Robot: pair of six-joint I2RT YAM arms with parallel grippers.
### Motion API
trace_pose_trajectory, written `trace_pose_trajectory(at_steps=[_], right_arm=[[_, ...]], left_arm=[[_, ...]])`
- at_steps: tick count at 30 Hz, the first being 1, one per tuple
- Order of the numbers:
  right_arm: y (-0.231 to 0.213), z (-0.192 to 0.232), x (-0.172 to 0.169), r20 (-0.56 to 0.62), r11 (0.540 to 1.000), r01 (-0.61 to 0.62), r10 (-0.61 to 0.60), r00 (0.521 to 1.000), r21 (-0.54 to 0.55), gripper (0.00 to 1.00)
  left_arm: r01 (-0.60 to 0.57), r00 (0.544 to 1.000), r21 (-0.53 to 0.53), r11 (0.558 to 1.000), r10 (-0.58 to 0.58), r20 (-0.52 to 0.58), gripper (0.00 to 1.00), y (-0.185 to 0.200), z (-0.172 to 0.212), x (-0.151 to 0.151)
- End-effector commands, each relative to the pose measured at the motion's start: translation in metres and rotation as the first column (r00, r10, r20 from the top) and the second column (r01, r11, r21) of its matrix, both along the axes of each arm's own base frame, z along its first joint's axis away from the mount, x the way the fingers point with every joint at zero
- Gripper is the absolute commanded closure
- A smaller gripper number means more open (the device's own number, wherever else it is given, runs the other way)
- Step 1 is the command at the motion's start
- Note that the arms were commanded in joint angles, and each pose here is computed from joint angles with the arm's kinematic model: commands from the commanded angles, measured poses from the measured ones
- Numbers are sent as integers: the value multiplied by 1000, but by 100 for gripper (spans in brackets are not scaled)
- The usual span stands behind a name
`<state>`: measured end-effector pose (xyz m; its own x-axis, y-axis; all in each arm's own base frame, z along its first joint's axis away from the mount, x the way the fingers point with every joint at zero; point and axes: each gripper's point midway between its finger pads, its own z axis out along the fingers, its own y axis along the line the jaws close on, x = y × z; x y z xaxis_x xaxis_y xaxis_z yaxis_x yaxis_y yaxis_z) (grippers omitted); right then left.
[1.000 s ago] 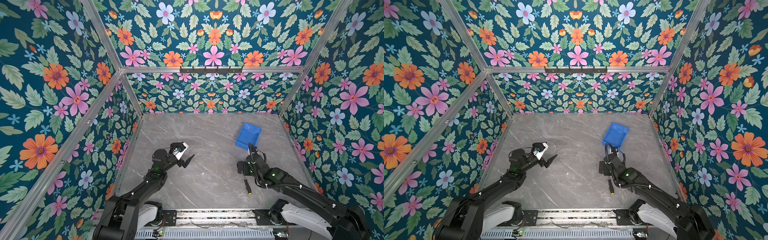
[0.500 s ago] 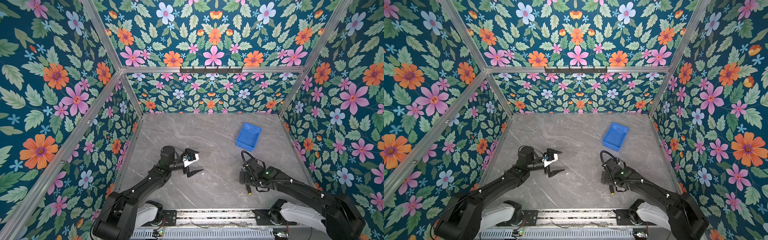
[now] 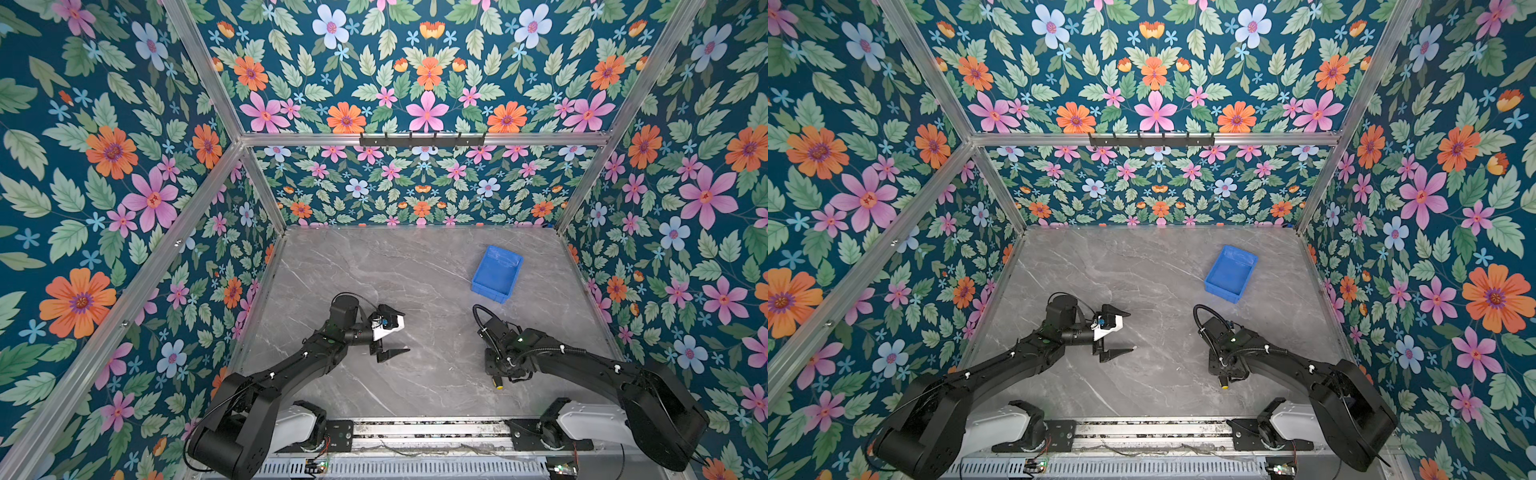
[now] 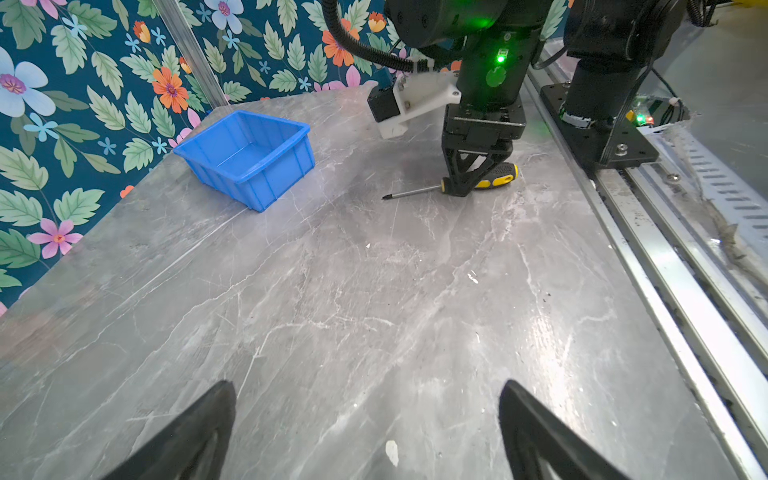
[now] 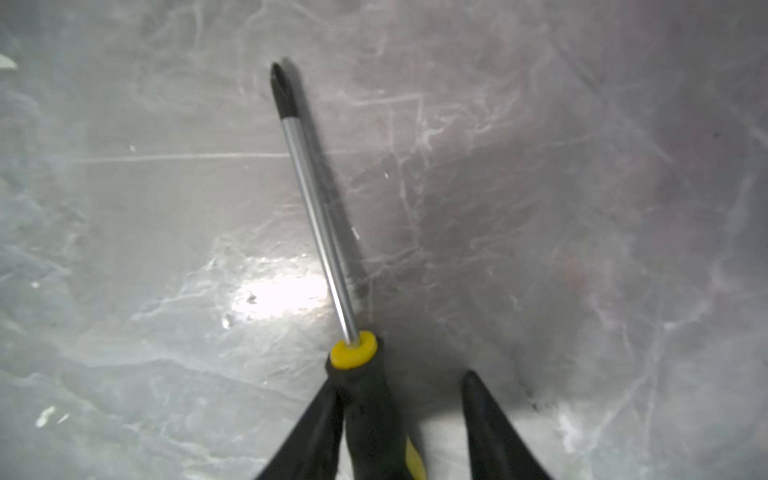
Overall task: Put the screwdriver in the bin
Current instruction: 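Close the right gripper on the screwdriver's yellow handle, then lift the screwdriver with the right gripper and carry it over the blue bin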
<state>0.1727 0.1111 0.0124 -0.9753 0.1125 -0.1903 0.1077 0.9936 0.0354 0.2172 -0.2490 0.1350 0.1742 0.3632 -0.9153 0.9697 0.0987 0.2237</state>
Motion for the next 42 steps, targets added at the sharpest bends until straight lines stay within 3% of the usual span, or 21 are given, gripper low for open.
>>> trace_pose_trajectory(at_steps=[1, 6, 17, 31, 42], right_arm=[[2, -2, -2, -10, 1000, 7, -7, 1000, 12, 64], [3, -2, -1, -9, 1000, 3, -3, 1000, 19, 79], [7, 14, 10, 53, 999, -3, 2, 999, 32, 90], [22, 55, 52, 192, 995, 29, -48, 980, 96, 93], [17, 101, 117, 324, 991, -10, -35, 946, 134, 93]], left_arm=[[11, 1000, 5, 1000, -11, 2, 0, 0, -1, -2], [11, 1000, 6, 1000, -11, 0, 0, 0, -1, -2], [14, 1000, 7, 1000, -14, -6, 0, -1, 1, -2], [-26, 1000, -7, 1000, 26, -14, 0, -3, 9, 9], [-75, 996, -36, 997, 76, 37, 0, -17, 29, 39]])
